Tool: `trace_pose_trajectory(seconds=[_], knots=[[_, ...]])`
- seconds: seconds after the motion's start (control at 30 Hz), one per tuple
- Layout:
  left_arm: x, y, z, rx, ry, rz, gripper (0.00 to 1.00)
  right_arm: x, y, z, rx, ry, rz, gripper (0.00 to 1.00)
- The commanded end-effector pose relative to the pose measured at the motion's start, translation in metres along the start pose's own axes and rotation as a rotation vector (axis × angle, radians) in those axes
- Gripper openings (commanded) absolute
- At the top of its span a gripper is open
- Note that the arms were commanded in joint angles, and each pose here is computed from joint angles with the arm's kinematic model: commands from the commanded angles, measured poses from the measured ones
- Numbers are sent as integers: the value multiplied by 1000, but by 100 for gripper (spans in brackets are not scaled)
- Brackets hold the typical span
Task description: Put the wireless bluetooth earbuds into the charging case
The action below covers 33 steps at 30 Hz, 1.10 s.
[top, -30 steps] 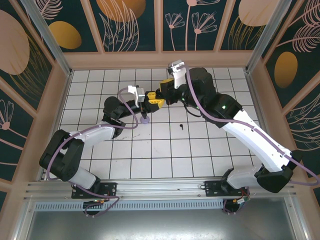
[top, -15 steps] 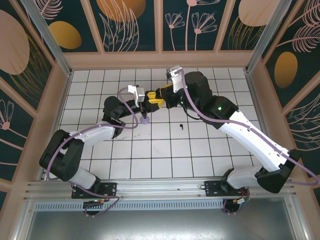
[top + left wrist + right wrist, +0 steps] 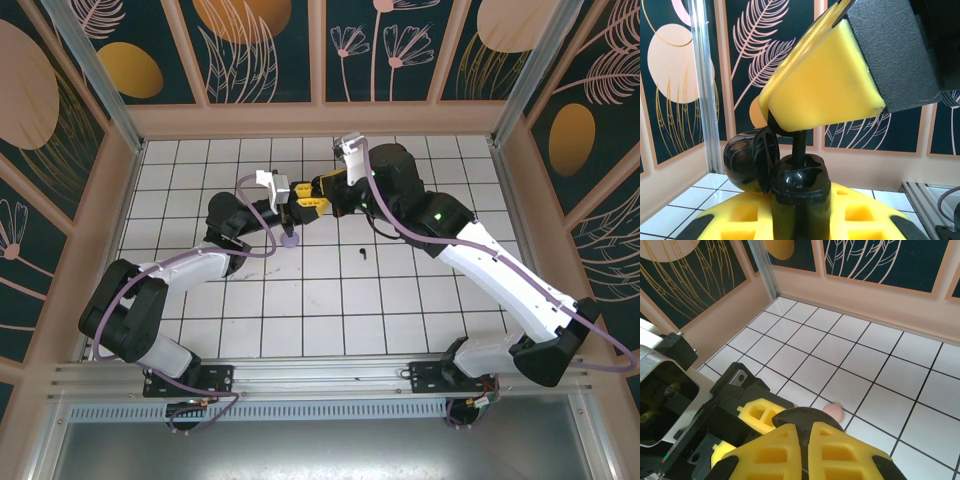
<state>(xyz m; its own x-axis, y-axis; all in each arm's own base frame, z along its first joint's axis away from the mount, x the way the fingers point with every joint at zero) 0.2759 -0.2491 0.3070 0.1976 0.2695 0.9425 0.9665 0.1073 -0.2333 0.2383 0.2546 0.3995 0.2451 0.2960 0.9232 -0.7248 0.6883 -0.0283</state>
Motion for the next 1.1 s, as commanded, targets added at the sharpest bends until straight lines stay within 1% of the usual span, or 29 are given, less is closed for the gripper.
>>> trace_pose_trajectory(seconds=[0.0,0.2,0.4,0.53,0.8,0.9,1.0,1.07], knots=[[18,-10,-4,-48,-32,-41,0,2,4,-3,47,-18,-14,8],[18,-9,-5,-49,-31,-40,0,-7,10,-10,84,26,-7,8],[19,-10,-5,-49,-34,-43,0,-20,16,-20,105,94,15,7],[20,-10,-5,-47,-36,-43,0,-29,20,-26,93,138,39,7],[23,-10,-4,-29,-53,-61,0,-35,19,-24,73,157,42,7],[23,-14,-1,-40,-74,-91,0,-35,19,-24,69,157,39,7],[20,-21,4,-50,-100,-163,0,-30,17,-24,53,146,22,6],[14,-24,7,-40,-94,-208,0,-23,17,-21,52,122,8,6]])
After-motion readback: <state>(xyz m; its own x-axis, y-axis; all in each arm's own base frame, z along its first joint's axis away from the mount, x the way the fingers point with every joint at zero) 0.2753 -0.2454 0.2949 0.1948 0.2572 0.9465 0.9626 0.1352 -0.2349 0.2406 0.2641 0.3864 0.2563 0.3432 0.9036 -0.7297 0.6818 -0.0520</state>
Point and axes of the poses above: each hand's point on the last joint's axis, 136 mm out from that joint toward the fingers, its own z axis back along the fingers, its own y axis along the line the jaws close on, x = y × z, the point moved 7 cm from there along z, back along the fingers, and after that the axes turned 14 degrees about z, right-handed, at the moved point
